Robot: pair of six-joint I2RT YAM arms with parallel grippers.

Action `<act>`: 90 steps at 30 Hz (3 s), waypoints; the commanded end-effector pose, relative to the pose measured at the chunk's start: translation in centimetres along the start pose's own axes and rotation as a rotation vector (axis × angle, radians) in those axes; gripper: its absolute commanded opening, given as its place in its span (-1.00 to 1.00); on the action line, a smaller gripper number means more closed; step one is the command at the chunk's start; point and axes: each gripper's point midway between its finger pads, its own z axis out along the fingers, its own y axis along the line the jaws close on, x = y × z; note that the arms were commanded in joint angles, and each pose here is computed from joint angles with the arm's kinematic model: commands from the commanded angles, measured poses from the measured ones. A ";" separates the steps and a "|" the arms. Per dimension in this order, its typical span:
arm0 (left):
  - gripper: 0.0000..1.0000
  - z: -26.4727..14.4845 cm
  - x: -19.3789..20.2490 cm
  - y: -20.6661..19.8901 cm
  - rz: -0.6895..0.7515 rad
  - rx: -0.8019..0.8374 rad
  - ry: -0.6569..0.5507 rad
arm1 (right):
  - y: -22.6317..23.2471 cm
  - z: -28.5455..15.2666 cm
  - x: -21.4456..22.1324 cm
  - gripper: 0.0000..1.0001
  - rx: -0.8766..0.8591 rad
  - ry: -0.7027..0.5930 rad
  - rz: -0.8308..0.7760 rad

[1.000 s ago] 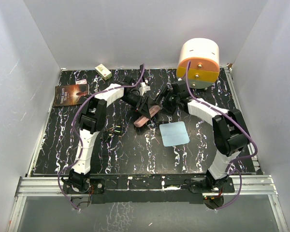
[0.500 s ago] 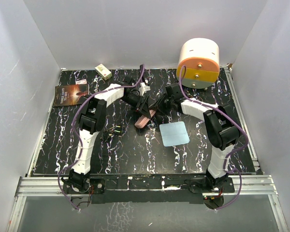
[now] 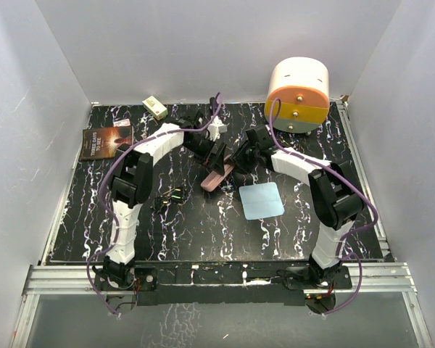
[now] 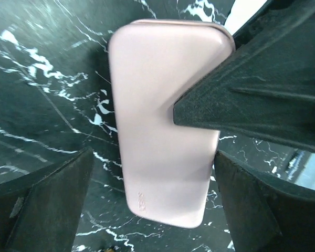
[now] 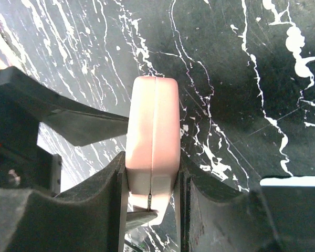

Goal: Organize the sunglasses
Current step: Pick up the sunglasses case from the center of the board.

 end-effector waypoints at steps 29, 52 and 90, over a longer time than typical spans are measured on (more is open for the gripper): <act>0.94 -5.1 -1.1 -8.1 0.569 -0.464 -0.073 | 1.9 -0.7 -0.9 -0.85 0.023 -0.015 0.073; 0.94 -1.9 2.9 -9.5 0.463 -0.316 0.026 | 2.3 -0.8 -1.8 -0.85 0.010 -0.022 0.087; -1.00 -0.8 2.7 -6.7 0.475 -0.365 0.072 | 2.7 -4.5 -2.8 0.18 -0.158 0.028 0.013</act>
